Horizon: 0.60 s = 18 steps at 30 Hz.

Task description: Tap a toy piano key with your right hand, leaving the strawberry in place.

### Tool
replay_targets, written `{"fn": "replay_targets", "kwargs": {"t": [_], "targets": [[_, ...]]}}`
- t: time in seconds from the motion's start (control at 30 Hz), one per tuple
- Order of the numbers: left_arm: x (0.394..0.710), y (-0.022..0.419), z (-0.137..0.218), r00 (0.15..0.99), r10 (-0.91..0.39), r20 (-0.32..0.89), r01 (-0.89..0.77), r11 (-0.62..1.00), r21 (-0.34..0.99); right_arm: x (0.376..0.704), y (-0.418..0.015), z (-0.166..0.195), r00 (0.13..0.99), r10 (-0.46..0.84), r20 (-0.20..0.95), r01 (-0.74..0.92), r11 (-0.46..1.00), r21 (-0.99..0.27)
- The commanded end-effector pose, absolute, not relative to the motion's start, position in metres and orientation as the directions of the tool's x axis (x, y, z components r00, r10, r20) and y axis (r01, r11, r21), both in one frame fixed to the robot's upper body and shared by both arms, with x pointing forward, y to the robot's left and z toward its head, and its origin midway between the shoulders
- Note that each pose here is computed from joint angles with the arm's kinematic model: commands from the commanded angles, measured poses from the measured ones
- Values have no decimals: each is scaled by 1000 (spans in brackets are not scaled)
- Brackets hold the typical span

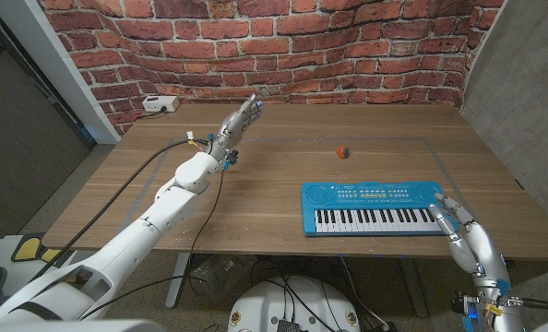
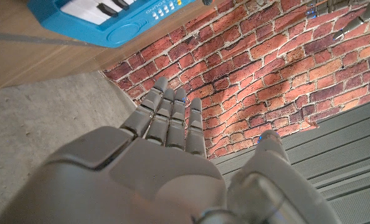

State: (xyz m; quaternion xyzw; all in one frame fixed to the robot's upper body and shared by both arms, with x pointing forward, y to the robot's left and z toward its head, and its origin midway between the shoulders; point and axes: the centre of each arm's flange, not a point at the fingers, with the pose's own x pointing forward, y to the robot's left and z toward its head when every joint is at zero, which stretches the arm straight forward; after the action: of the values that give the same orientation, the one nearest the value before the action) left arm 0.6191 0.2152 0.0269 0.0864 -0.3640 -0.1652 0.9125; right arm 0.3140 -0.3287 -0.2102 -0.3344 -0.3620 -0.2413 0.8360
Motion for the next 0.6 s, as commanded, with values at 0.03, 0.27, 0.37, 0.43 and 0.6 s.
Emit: {"fn": "replay_targets", "kwargs": {"t": [0.03, 0.27, 0.37, 0.43, 0.6], "targets": [[616, 216, 31, 667, -367, 648, 237, 929, 283, 313, -324, -210, 580, -135, 804, 752, 469, -463], [617, 217, 32, 667, -365, 650, 240, 931, 277, 314, -322, -210, 559, -124, 820, 792, 373, -484], [618, 218, 32, 666, -365, 651, 240, 931, 276, 316, -322, -210, 561, -112, 820, 792, 362, -492], [618, 218, 32, 666, -363, 652, 241, 931, 273, 316, -322, -210, 555, -105, 825, 798, 348, -492], [619, 218, 31, 664, -367, 651, 249, 930, 271, 316, -320, -210, 544, -79, 835, 817, 273, -507]]}}
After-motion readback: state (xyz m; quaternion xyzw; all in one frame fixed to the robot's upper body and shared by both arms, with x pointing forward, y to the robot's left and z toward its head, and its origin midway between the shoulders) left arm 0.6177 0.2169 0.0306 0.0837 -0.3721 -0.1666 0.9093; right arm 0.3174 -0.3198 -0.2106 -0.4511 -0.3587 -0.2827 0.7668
